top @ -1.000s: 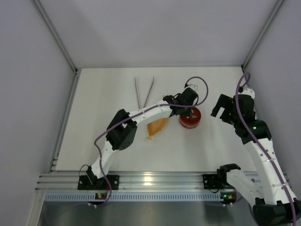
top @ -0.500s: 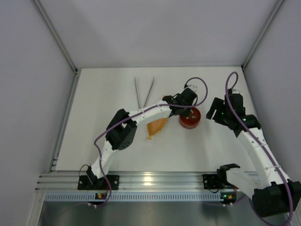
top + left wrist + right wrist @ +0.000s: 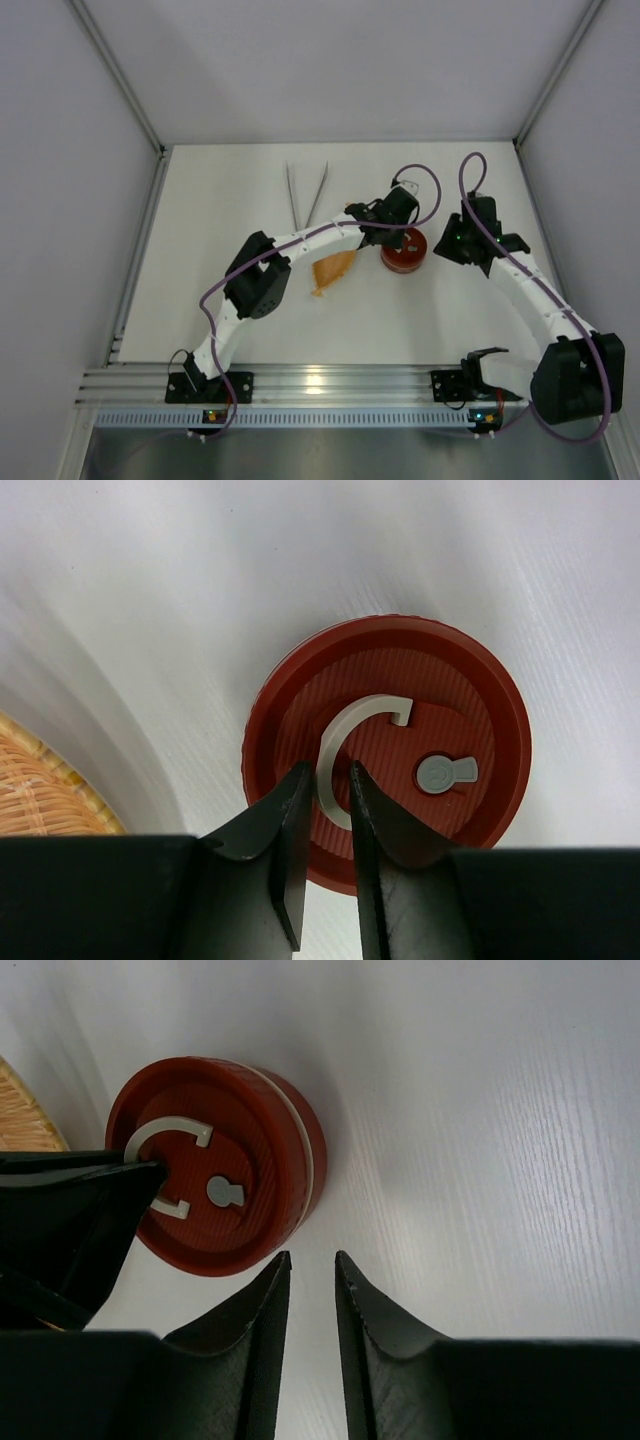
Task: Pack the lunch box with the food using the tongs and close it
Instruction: Close the box lid on the packing box.
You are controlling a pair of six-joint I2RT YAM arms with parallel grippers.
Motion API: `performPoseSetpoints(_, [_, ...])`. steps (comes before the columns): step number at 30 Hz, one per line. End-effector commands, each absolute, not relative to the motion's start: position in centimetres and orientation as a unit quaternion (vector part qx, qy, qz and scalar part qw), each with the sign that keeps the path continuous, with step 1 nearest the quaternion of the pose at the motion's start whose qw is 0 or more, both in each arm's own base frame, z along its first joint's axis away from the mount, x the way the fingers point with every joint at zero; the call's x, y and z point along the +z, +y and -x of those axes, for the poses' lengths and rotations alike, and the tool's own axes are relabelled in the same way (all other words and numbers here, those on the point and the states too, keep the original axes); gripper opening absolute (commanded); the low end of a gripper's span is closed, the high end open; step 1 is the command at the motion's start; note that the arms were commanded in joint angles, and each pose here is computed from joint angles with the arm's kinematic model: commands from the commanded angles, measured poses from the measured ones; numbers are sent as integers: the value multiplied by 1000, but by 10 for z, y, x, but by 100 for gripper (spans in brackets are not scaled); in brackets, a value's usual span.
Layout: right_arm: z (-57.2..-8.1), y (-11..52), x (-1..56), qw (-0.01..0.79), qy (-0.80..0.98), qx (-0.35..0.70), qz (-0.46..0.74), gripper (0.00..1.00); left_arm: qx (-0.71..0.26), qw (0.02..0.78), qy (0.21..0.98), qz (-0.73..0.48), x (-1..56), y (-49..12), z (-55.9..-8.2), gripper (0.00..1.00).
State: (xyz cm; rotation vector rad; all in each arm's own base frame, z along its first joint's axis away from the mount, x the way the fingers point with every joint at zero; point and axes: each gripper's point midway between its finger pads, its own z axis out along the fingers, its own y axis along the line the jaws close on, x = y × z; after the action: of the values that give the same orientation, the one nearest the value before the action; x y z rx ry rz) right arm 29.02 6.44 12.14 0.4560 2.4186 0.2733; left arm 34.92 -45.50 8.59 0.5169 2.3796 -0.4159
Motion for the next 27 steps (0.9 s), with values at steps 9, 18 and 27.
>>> performPoseSetpoints(9, [-330,87,122,350,911,147,-164,19,-117,265,931,-221,51,-428,-324,28])
performPoseSetpoints(18, [-339,93,96,326,919,152,-163,19,-117,261,932,-221,47,-428,-322,28])
performPoseSetpoints(27, [-334,91,65,291,932,136,-169,18,-114,258,933,-222,45,-426,-321,28])
